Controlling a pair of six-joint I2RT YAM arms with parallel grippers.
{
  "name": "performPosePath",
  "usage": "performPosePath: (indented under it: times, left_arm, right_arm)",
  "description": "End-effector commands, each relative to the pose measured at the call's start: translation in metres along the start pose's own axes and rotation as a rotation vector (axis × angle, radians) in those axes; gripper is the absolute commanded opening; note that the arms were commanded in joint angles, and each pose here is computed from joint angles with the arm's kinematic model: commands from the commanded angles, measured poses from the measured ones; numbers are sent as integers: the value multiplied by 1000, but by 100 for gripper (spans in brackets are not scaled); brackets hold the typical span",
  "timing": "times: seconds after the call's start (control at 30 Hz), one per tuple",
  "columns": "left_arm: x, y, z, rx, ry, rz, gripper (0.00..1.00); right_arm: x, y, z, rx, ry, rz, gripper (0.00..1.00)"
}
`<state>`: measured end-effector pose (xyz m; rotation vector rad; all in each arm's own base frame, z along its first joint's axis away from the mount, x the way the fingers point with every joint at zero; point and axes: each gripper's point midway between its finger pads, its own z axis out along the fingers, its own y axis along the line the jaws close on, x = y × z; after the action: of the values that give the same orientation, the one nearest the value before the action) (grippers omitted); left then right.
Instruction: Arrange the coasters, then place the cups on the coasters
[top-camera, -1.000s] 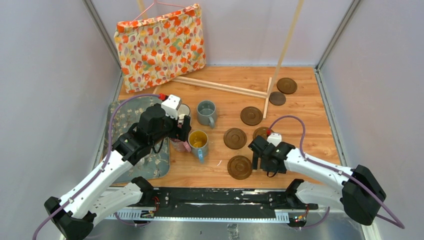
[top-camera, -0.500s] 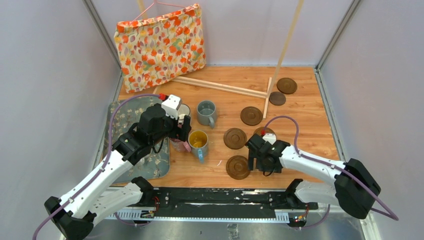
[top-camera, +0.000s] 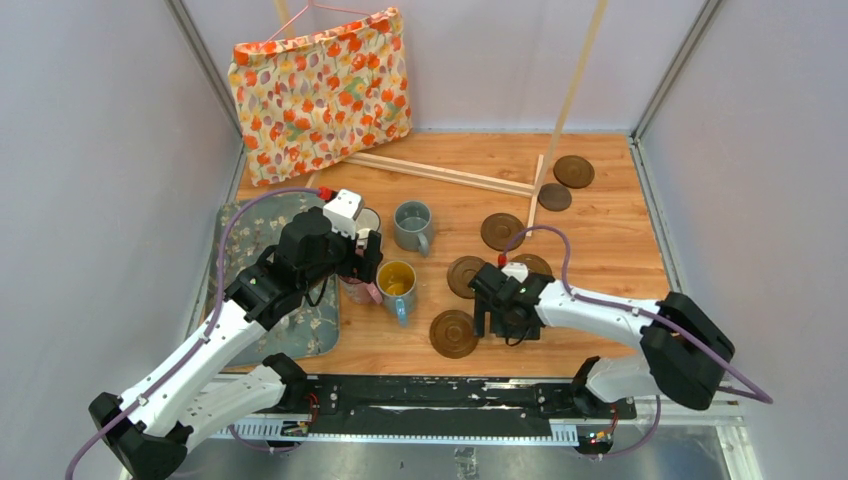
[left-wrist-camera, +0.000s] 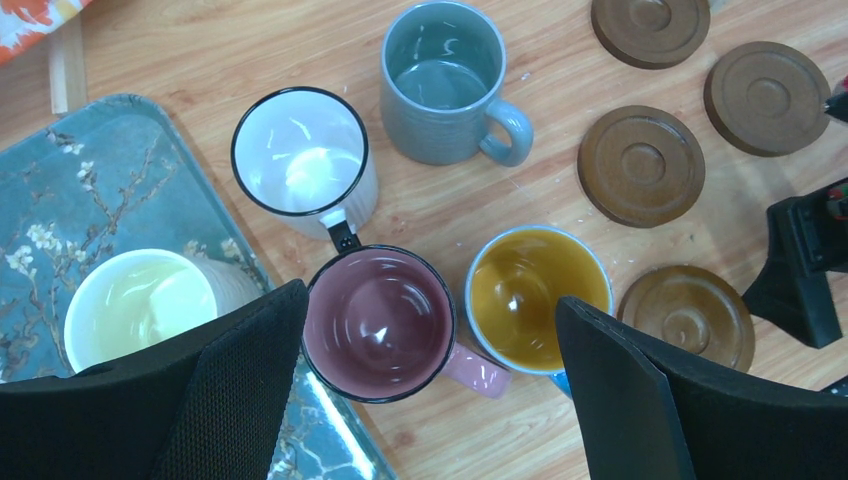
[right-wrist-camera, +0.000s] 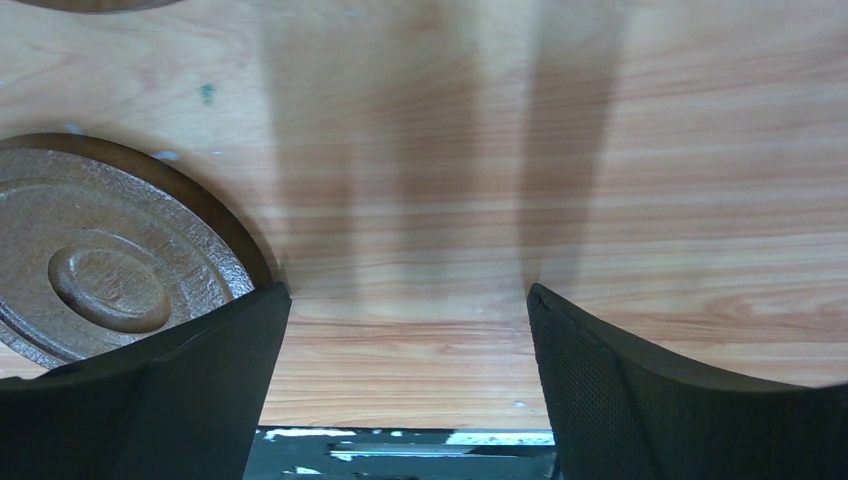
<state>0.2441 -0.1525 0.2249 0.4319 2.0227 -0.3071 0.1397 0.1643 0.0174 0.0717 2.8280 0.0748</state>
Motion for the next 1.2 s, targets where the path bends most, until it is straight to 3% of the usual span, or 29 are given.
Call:
performPosePath:
  times: [0.0, 0.53, 0.83, 1.17]
  left_arm:
    - [-2, -1, -1, 12, -8, -5, 100]
    - [-5, -2, -5, 17, -24, -9, 100]
    - [-7, -2, -6, 21, -31, -10, 100]
    - [-7, -5, -5, 36, -30, -12, 100]
  right_arm:
    - [-1, 33, 2, -60, 1, 6, 93]
    - [-21, 58, -5, -65, -42, -34, 94]
    - [-72, 14, -43, -48, -228, 53, 93]
    - [-171, -76, -65, -7, -377, 329, 93]
